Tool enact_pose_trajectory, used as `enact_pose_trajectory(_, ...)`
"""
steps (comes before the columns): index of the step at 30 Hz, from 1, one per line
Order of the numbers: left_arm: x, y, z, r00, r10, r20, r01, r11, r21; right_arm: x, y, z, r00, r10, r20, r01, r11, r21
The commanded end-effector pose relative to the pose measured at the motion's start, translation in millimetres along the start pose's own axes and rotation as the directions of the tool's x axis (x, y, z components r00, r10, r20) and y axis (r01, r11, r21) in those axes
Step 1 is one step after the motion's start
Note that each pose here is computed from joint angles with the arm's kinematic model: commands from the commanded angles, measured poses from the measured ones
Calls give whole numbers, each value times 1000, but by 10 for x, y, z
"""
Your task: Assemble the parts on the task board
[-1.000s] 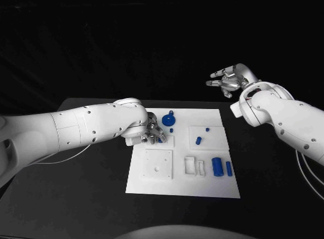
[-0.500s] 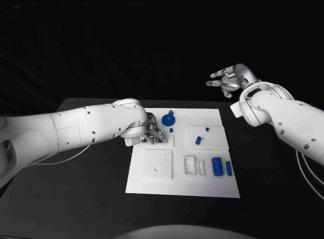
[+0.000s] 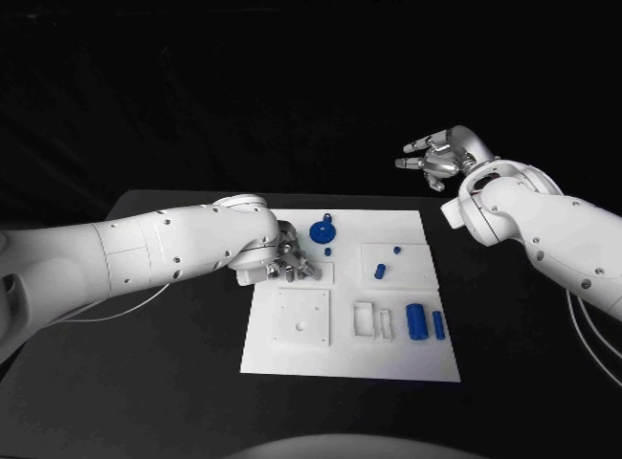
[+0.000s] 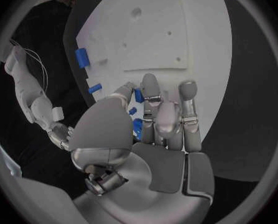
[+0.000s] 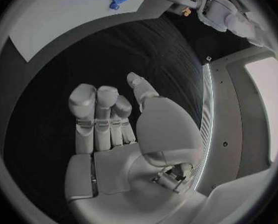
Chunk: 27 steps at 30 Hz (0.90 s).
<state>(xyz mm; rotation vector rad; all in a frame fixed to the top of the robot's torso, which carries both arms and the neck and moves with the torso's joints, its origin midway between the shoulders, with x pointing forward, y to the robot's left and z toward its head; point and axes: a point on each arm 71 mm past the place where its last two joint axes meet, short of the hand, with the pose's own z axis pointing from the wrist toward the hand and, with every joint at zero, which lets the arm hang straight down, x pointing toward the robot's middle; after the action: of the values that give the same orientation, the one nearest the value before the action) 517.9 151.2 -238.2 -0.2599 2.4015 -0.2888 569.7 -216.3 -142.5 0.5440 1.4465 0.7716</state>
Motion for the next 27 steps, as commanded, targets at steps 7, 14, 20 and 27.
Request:
enact_pose_trajectory(7,6,-1,-27,1000,4,10,-4,1000,14,23,-11,-5,999,-37,2,37,999,-17)
enact_pose_trajectory(14,-81,-71,-132,1000,-17,24,16,999,50,22,-22,-1,998,-70,11,70,997,-26)
enact_pose_trajectory(20,-256,-109,-249,998,-34,50,30,997,71,17,-48,3,998,-63,9,63,998,-15)
enact_pose_trajectory(27,-502,-43,-311,995,-64,81,60,997,58,3,-76,4,998,-56,8,56,998,-3)
